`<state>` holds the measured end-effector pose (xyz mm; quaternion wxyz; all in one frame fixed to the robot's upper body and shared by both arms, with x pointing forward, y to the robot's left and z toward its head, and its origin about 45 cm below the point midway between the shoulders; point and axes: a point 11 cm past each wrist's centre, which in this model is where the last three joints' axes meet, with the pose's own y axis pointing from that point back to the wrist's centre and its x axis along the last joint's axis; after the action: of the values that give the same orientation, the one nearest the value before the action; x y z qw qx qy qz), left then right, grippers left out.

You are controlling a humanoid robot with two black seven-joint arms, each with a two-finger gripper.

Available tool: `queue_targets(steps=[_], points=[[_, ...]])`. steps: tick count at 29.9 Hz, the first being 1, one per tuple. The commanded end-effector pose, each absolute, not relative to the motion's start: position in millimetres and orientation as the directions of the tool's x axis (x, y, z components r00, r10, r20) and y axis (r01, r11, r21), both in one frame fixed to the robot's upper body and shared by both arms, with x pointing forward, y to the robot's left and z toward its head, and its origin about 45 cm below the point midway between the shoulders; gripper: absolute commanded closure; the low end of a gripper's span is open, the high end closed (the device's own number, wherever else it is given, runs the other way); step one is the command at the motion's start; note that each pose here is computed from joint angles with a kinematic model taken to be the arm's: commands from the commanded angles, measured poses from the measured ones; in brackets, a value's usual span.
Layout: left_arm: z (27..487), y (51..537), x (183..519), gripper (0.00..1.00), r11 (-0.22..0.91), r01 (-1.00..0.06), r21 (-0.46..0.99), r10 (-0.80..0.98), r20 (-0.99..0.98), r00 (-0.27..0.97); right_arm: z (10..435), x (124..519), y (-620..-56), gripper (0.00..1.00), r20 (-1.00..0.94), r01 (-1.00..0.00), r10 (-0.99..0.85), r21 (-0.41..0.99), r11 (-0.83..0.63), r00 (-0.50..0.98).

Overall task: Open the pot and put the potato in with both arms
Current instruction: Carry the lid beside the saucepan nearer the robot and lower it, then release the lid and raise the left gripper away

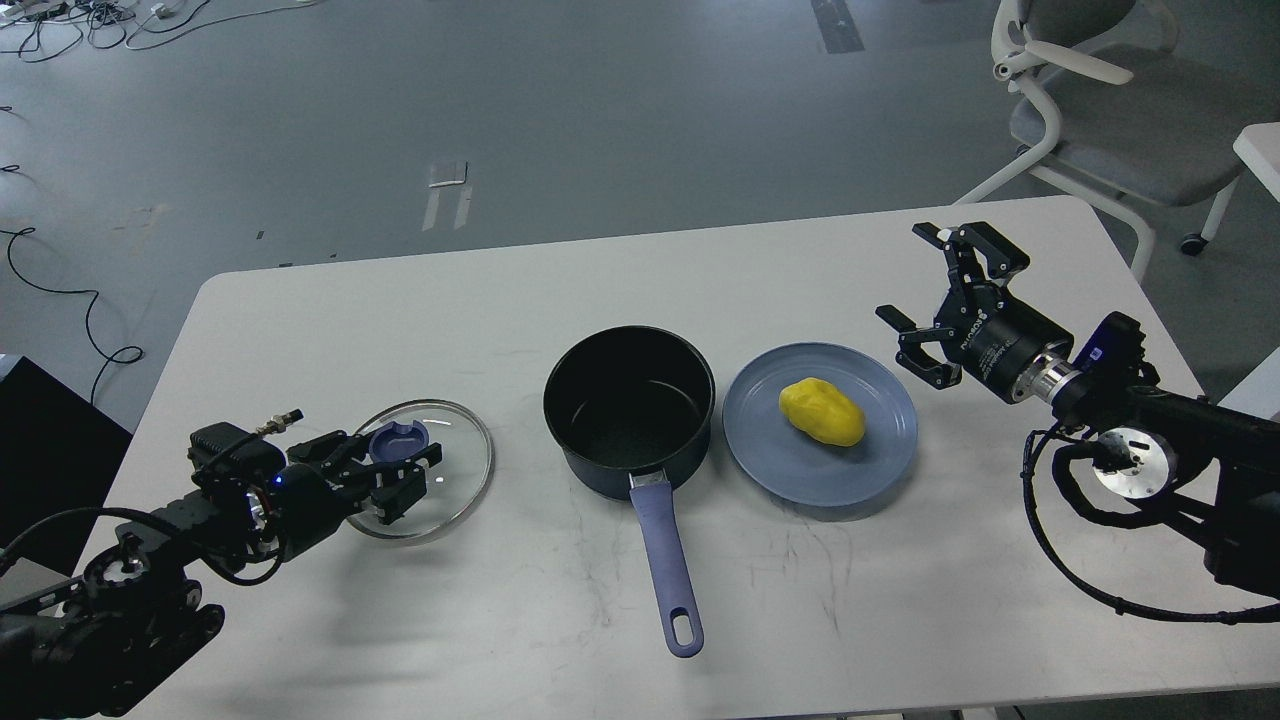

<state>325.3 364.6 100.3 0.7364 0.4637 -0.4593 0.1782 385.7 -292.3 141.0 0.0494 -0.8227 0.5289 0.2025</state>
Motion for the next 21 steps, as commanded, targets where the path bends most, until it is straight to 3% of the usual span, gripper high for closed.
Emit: queue_targets(steps=[1, 3, 6, 13, 21], points=[[100, 365, 325, 0.17, 0.505, -0.689, 0.52, -0.163, 0.841, 0.515, 141, 386, -292, 0.0, -0.386, -0.89, -0.85, 0.132, -0.437, 0.359], [100, 365, 326, 0.06, 0.504, -0.69, 0.519, -0.161, 0.842, 0.515, 141, 386, -292, 0.0, -0.386, -0.89, -0.85, 0.132, -0.437, 0.359], [102, 367, 326, 0.03, 0.5, -0.698, 0.512, -0.141, 0.844, 0.517, 141, 386, -292, 0.0, -0.386, -0.89, -0.85, 0.132, -0.437, 0.359], [119, 370, 337, 0.02, 0.489, -0.744, 0.455, -0.031, 0.862, 0.507, 141, 386, -292, 0.0, -0.385, -0.89, -0.85, 0.134, -0.436, 0.359], [185, 369, 381, 0.02, 0.489, -0.81, 0.324, 0.109, 0.899, 0.425, 142, 386, -292, 0.0, -0.383, -0.888, -0.849, 0.133, -0.439, 0.363]])
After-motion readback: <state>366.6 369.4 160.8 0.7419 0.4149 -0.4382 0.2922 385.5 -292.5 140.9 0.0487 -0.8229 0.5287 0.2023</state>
